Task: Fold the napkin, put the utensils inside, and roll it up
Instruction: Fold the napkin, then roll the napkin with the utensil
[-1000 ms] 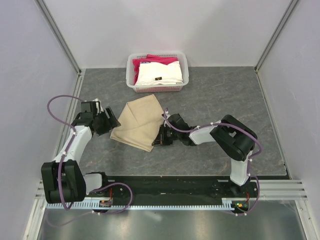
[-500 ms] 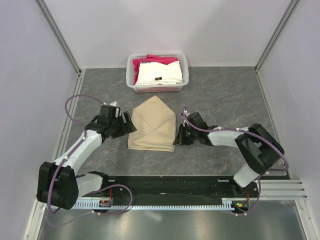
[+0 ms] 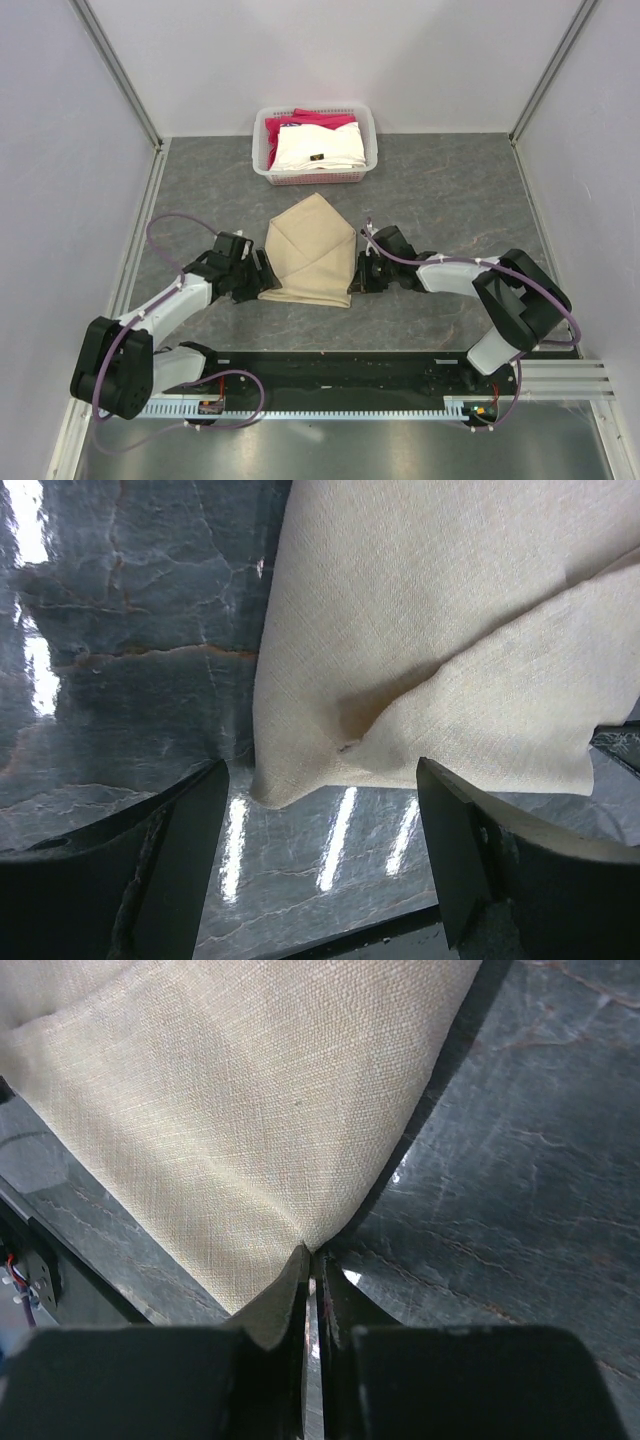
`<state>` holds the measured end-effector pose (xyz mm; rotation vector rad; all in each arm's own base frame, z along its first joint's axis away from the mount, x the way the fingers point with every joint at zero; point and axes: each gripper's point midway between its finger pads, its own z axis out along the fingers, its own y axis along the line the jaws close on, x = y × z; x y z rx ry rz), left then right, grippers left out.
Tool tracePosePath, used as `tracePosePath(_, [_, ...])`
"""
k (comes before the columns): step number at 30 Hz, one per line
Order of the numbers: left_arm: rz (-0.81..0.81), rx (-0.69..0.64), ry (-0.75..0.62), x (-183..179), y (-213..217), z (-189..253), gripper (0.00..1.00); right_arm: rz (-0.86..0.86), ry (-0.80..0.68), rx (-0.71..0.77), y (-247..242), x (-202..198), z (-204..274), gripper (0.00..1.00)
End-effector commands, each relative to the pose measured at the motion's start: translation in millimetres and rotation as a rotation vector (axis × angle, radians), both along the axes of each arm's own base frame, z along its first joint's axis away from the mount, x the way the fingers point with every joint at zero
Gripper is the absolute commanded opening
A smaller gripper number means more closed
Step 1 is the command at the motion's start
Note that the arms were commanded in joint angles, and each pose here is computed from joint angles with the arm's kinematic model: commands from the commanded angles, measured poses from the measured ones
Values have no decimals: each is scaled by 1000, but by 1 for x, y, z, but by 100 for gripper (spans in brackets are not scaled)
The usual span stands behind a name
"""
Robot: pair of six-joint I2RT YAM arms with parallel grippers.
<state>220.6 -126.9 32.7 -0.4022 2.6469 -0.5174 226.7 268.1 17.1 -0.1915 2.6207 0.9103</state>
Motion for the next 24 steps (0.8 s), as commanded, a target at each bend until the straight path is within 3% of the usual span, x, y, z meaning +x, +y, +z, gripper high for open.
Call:
tracePosePath(1, [17, -65, -19, 6, -13, 4, 83, 41, -15, -18, 8, 2, 0, 11])
tracePosePath(15, [42, 37, -2, 3, 4, -13, 73, 46, -31, -57, 11, -3, -2, 23])
tracePosePath(24, [129, 85, -76, 9, 21, -3, 73, 45, -48, -63, 9, -3, -1, 27])
